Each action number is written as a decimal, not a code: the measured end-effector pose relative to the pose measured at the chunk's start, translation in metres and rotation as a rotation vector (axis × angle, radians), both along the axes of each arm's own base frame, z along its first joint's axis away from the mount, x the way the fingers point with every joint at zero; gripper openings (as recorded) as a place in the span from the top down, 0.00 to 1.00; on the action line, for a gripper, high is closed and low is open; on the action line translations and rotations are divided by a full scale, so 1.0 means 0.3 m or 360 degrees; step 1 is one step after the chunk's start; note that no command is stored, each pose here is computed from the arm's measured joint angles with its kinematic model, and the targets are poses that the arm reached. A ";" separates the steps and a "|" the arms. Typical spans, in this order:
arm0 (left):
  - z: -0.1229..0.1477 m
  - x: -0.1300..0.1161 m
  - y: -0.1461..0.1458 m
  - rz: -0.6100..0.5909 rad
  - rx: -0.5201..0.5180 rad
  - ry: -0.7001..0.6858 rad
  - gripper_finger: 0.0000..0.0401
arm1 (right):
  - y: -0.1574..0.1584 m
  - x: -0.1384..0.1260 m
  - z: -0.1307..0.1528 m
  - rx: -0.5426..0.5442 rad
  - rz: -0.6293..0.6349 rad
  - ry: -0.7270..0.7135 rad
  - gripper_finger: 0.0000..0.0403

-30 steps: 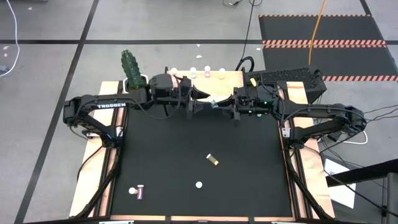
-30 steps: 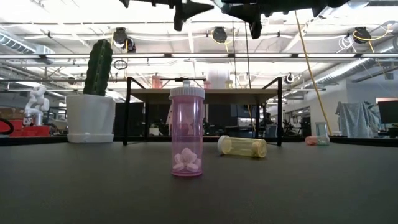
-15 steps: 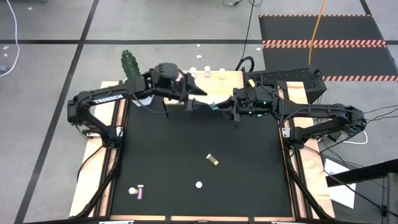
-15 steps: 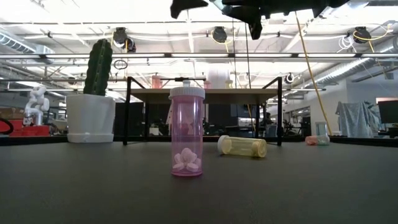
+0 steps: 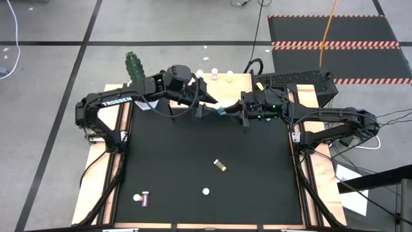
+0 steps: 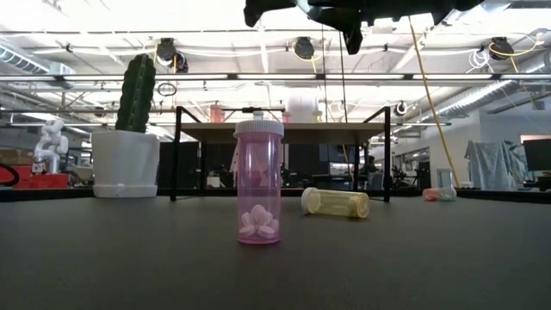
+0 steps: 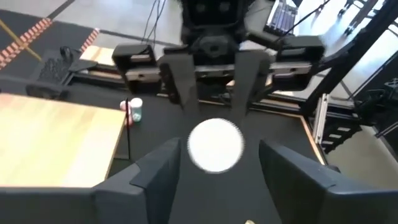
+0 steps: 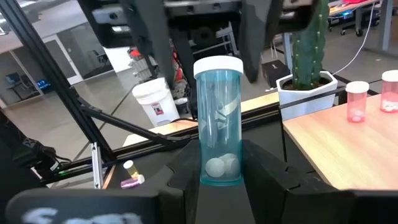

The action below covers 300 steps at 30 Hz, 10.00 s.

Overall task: Pick and place medicine bottles onto shelf by color
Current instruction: Put the bottom blue pill bottle aligned with the other blue pill bottle on the shelf, then put the right pink pill bottle aligned with the other pink pill bottle on the shelf

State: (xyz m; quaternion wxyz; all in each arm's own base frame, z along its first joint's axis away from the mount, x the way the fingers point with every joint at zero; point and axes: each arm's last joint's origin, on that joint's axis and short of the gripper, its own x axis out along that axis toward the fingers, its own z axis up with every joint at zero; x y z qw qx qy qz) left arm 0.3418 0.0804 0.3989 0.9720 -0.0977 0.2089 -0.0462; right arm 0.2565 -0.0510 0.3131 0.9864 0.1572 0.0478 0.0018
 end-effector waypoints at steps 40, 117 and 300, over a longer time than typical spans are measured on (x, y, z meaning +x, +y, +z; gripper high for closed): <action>0.004 0.001 0.011 0.0031 -0.0027 -0.0024 0.47 | 0.000 0.000 -0.002 -0.0015 -0.0001 0.0011 0.76; -0.098 -0.123 0.305 0.0792 0.0221 0.0329 0.70 | -0.031 -0.043 -0.032 0.0074 -0.0690 0.0241 0.36; -0.482 -0.213 -0.739 0.0152 -0.0028 0.0332 0.39 | 0.718 0.276 -0.563 -0.0008 0.0309 0.0634 0.76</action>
